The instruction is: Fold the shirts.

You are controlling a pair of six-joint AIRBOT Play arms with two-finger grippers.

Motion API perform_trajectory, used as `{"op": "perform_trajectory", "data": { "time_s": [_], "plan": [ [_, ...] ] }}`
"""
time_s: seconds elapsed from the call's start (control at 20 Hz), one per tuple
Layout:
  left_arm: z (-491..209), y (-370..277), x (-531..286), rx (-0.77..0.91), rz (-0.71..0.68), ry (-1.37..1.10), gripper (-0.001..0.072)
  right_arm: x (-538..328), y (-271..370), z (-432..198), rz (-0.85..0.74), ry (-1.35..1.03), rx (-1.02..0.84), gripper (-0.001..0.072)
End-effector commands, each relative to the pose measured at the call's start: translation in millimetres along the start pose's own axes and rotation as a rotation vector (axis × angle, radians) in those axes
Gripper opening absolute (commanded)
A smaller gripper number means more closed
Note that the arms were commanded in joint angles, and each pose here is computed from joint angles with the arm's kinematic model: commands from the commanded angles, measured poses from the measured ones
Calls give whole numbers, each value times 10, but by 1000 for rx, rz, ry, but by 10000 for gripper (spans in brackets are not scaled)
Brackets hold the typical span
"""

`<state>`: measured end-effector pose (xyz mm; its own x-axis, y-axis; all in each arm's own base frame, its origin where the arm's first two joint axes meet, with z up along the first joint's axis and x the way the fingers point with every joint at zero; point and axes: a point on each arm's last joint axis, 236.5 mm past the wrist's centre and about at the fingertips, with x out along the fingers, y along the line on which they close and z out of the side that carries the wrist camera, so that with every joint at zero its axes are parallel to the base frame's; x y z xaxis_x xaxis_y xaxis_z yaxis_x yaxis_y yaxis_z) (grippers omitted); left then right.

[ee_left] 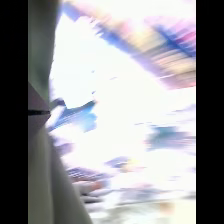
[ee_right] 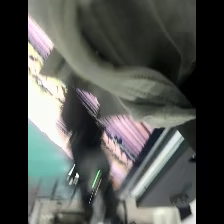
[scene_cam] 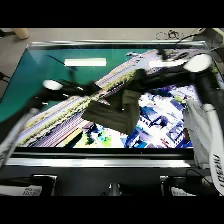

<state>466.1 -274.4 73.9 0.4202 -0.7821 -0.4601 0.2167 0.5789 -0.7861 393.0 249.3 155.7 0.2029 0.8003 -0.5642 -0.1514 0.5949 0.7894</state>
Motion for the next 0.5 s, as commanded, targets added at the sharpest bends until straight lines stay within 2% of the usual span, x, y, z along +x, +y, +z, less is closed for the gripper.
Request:
{"op": "perform_trajectory", "data": {
  "time_s": [0.0,0.2,0.25,0.35,0.4,0.45],
  "plan": [
    [747,128,-1376,106,128,-225,25,875,108,-83,88,61,43,25],
    [1027,-138,-2517,175,184,-441,25,1751,-95,-216,108,93,158,27],
    [1010,-221,-2666,193,190,-463,25,1870,-161,-176,108,74,198,103],
    [968,-370,-2837,225,192,-490,25,2001,-141,-147,170,73,278,454],
    [953,-431,-2869,238,190,-498,25,1976,-85,-102,207,65,280,582],
    [937,-467,-2871,245,186,-497,25,1875,-51,-2,229,39,257,600]
  ]
}}
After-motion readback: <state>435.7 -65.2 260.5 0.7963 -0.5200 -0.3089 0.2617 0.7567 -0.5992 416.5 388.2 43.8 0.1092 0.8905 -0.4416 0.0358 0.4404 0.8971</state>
